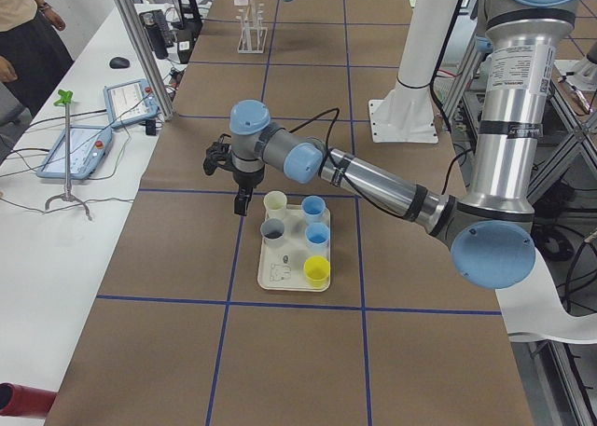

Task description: Transfer IKEA cup to right arm and place on rack

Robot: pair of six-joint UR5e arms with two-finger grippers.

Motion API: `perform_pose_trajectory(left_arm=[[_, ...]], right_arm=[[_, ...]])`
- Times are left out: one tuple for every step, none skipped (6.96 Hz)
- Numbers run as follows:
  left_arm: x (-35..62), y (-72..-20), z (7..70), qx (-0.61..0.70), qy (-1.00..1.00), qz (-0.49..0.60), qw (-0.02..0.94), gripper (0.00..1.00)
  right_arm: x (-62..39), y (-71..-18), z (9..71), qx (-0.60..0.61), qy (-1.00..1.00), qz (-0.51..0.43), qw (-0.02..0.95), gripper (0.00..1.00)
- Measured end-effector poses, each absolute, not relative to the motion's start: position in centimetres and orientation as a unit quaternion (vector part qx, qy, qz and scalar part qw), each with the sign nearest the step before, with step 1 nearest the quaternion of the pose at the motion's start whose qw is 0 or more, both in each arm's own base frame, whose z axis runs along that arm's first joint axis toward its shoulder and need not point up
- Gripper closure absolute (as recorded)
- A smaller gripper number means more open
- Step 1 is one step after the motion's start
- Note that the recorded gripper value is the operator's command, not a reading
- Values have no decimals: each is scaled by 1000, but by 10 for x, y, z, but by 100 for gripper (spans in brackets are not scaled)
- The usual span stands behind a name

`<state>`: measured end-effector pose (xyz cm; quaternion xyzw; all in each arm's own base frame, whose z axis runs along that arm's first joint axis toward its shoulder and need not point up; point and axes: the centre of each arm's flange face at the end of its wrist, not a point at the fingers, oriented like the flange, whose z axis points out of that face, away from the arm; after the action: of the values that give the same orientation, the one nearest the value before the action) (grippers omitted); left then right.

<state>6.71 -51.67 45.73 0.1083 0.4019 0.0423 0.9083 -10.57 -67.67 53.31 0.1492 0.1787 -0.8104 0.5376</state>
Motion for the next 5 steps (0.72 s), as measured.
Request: perform_pose_trajectory(left_arm=[[68, -516, 457, 108, 403, 43, 908, 0], [68, -516, 457, 107, 404, 43, 907, 0], [68, -516, 457, 107, 404, 43, 907, 0], [68, -516, 458, 106, 404, 43, 907, 0], [68, -516, 458, 106, 404, 43, 907, 0]], right_arm=[[-109, -677, 539, 142, 180, -812, 537, 51], [-112, -677, 541, 138, 181, -813, 536, 46], [-115, -678, 542, 137, 181, -814, 535, 43], [-117, -678, 541, 137, 182, -815, 533, 38], [-120, -678, 541, 137, 182, -816, 532, 30]])
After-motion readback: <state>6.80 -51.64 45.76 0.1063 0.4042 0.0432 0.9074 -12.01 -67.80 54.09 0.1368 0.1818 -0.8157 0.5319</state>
